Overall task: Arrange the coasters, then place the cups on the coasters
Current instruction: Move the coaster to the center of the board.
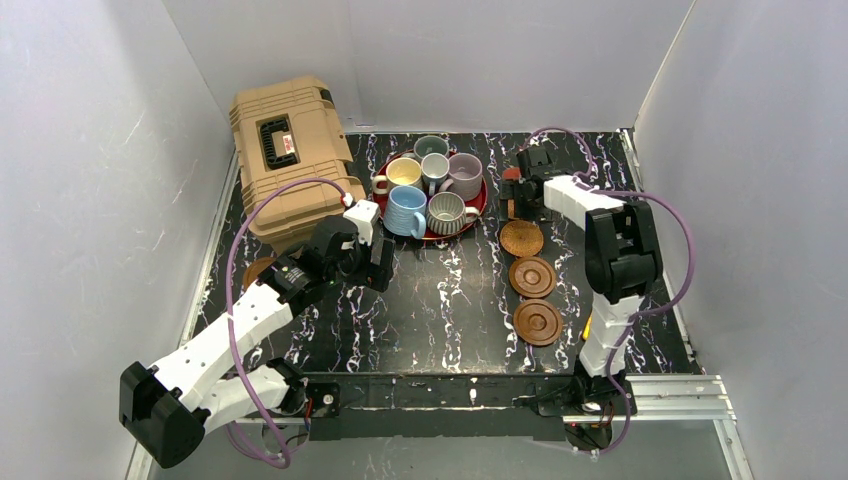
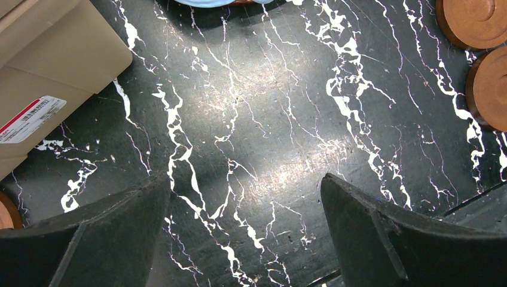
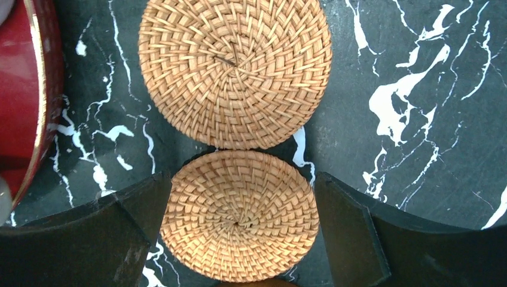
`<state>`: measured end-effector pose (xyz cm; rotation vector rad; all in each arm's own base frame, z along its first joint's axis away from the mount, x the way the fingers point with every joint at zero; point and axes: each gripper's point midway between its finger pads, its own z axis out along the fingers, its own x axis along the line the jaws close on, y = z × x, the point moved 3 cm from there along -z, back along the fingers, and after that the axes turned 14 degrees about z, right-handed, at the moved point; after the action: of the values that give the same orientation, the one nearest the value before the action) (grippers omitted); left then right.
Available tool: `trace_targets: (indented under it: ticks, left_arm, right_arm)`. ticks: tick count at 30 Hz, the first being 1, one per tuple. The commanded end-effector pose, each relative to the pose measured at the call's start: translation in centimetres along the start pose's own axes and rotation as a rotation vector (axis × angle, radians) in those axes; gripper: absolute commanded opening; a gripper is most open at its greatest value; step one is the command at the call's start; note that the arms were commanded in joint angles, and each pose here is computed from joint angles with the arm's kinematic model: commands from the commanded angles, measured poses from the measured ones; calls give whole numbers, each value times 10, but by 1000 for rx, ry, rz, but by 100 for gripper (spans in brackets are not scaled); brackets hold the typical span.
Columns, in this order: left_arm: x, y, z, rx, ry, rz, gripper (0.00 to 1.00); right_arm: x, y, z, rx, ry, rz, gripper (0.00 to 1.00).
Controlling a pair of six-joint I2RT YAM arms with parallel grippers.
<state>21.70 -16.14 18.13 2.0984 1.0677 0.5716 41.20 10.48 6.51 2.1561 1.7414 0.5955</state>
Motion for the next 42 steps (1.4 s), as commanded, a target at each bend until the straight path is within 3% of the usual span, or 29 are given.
trace_targets:
  ticks: [1, 17, 29, 42]
  left_arm:
    - [3, 8, -7, -20, 11, 8, 96]
    - [2, 8, -5, -16, 4, 10, 96]
    - [1, 8, -5, -14, -1, 11, 96]
    - [1, 7, -3, -6, -3, 11, 96]
  right_arm:
    - [3, 9, 4, 3, -19, -9, 98]
    - [1, 10, 31, 10, -97, 38, 98]
    - [-4, 13, 40, 2, -135, 70, 87]
    - [-5, 17, 50, 4, -121, 88, 84]
